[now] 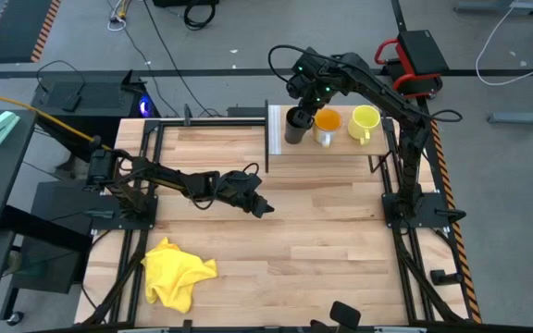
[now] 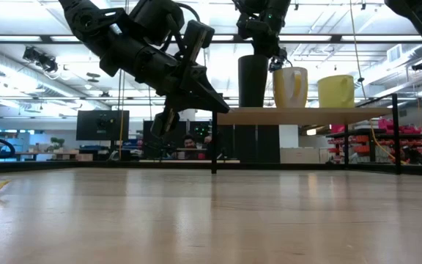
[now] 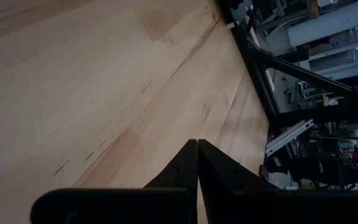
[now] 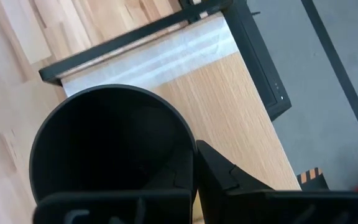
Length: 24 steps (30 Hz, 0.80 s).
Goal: Stack small to large cups/mugs on shelf
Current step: Put the black cup on the shelf, then return to Home Position
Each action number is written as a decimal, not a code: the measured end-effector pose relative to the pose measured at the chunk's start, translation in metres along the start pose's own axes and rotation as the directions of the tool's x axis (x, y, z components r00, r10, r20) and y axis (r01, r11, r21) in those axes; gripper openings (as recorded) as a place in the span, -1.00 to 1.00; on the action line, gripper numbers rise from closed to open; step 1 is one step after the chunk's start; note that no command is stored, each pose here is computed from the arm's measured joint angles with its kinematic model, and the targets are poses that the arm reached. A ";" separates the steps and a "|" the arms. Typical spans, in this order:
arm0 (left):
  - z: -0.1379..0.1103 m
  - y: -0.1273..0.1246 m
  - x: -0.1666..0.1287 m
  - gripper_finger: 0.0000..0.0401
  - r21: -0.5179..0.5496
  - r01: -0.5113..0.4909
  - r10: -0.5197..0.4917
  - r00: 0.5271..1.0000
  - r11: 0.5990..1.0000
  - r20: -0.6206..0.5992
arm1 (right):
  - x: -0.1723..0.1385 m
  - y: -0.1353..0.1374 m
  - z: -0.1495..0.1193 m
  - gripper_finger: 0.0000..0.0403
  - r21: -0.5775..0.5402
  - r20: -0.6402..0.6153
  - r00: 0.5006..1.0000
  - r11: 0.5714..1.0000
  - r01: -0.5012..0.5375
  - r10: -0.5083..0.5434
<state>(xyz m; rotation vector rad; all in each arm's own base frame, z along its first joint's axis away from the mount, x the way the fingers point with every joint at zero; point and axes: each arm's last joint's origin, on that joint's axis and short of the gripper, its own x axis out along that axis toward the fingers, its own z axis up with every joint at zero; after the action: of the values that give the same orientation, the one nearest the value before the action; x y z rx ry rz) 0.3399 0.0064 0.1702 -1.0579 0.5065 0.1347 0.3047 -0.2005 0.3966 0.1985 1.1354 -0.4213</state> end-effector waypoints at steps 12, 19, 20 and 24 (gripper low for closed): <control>0.000 0.000 0.000 -0.92 0.000 0.000 0.000 1.000 1.000 0.000 | 0.002 -0.001 0.003 -0.73 0.004 0.025 1.000 1.000 0.012 -0.012; 0.000 0.000 0.000 -0.92 0.000 0.000 0.000 1.000 1.000 0.000 | 0.001 -0.001 0.007 -0.60 0.007 0.060 0.998 1.000 0.026 -0.026; 0.000 0.000 0.000 -0.91 0.000 0.000 0.000 1.000 1.000 0.000 | 0.001 -0.002 0.007 -0.59 0.008 0.061 0.997 0.999 0.040 -0.041; 0.000 0.000 0.000 -0.88 0.000 0.000 0.000 1.000 1.000 0.000 | -0.006 -0.003 0.009 -0.54 0.010 0.085 0.994 0.998 0.066 -0.066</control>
<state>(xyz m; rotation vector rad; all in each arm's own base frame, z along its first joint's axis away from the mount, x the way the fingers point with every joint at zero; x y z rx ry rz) 0.3399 0.0064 0.1702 -1.0579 0.5065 0.1345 0.3087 -0.2050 0.4054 0.1481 1.0585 -0.4883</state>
